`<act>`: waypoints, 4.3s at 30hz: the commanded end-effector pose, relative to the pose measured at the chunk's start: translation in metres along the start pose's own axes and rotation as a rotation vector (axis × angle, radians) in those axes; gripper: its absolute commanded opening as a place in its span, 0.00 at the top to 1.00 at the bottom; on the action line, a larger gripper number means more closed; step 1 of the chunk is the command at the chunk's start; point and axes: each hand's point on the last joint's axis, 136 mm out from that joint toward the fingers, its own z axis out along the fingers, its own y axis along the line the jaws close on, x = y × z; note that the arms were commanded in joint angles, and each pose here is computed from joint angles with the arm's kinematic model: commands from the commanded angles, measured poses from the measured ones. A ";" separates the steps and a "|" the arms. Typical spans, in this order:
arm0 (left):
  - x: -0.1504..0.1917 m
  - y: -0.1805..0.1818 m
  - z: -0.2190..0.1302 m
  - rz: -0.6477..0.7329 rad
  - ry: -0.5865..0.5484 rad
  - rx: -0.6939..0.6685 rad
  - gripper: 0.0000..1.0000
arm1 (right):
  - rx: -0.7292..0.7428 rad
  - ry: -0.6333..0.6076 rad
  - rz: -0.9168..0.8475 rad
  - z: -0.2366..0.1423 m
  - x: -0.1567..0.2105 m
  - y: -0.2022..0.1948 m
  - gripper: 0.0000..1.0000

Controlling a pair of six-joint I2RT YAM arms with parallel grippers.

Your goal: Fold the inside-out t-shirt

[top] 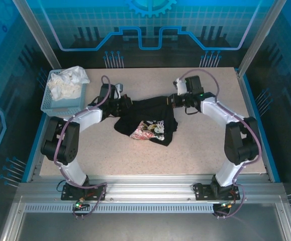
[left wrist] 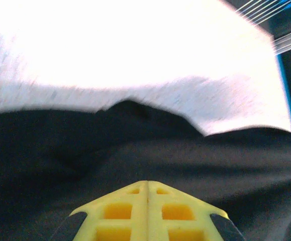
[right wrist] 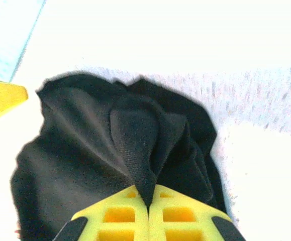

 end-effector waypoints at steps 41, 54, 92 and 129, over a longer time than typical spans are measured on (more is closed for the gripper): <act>0.247 -0.125 0.014 1.134 0.285 0.039 0.29 | 0.220 -0.043 0.266 -0.091 0.121 -0.058 0.42; 0.212 -0.141 0.043 1.044 0.206 0.002 0.83 | 0.202 -0.062 0.246 -0.108 0.139 -0.055 0.41; 0.071 -0.141 -0.126 0.282 -0.126 0.280 1.00 | 0.127 -0.044 -0.022 -0.044 0.084 -0.005 0.91; 0.056 -0.043 -0.132 0.202 -0.283 -0.164 1.00 | -0.332 0.035 -0.282 -0.036 0.118 0.152 1.00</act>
